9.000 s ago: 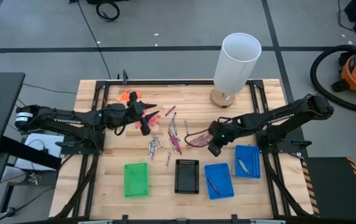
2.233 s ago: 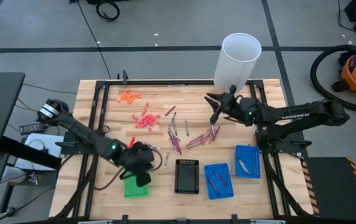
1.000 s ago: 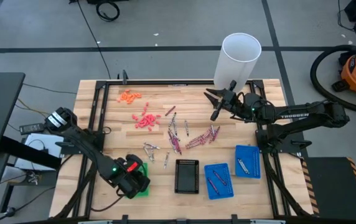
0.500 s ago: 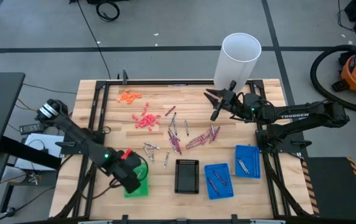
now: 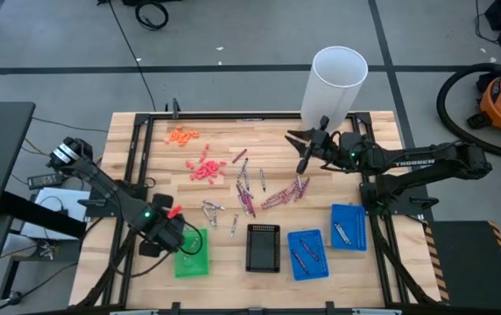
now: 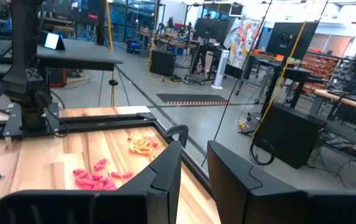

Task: Sort crayons
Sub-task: Put the white crayon into the green bin

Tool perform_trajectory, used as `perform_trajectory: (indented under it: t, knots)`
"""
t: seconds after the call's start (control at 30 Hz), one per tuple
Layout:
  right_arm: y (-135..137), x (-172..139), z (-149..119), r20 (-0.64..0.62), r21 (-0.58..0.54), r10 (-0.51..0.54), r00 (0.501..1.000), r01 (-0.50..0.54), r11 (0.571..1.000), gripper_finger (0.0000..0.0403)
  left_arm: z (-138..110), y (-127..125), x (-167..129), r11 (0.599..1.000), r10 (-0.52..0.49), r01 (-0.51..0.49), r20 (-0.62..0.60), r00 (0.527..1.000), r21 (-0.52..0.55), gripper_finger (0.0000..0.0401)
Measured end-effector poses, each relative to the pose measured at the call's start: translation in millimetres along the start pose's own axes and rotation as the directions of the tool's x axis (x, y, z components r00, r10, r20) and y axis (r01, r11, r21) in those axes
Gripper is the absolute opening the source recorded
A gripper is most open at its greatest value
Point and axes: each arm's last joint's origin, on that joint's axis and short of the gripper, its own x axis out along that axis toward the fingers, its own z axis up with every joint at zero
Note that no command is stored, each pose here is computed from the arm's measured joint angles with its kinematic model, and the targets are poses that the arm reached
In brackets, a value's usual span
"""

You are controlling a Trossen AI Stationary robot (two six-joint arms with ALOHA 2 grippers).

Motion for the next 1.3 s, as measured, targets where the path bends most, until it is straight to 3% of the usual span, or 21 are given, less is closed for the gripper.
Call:
perform_trajectory:
  t: [0.23,0.37,0.5,0.63,0.93,1.3]
  knots:
    - [0.7,0.0,-2.2,-0.021,0.013,0.013,1.0,-0.013,1.0,0.0087,6.6,5.9,3.2,0.95,0.156,-0.171,0.075,0.985,0.262,0.0155]
    - [1.7,-0.1,-2.5,-0.02,0.014,0.046,0.999,-0.046,0.999,0.0087,5.7,11.7,11.7,0.866,0.257,-0.274,0.097,0.961,0.418,0.0155]
    - [1.8,-0.1,-2.6,-0.021,0.016,0.049,0.999,-0.049,0.999,0.0087,6.5,17.1,26.2,0.803,0.273,-0.285,0.103,0.957,0.523,0.0155]
    - [1.8,-0.1,-2.6,-0.02,0.017,0.049,0.999,-0.049,0.999,0.0087,8.3,24.8,36.4,0.776,0.269,-0.275,0.097,0.958,0.567,0.0155]
    - [1.8,-0.1,-2.7,-0.022,0.017,0.049,0.999,-0.049,0.999,0.0087,20.4,46.6,53.6,0.787,0.148,-0.193,0.124,0.981,0.586,0.0136]
    - [2.4,-0.3,-6.9,-0.063,0.03,0.056,0.996,-0.054,0.998,0.0087,19.3,50.1,71.3,0.718,0.083,-0.162,0.148,0.985,0.677,0.0125]
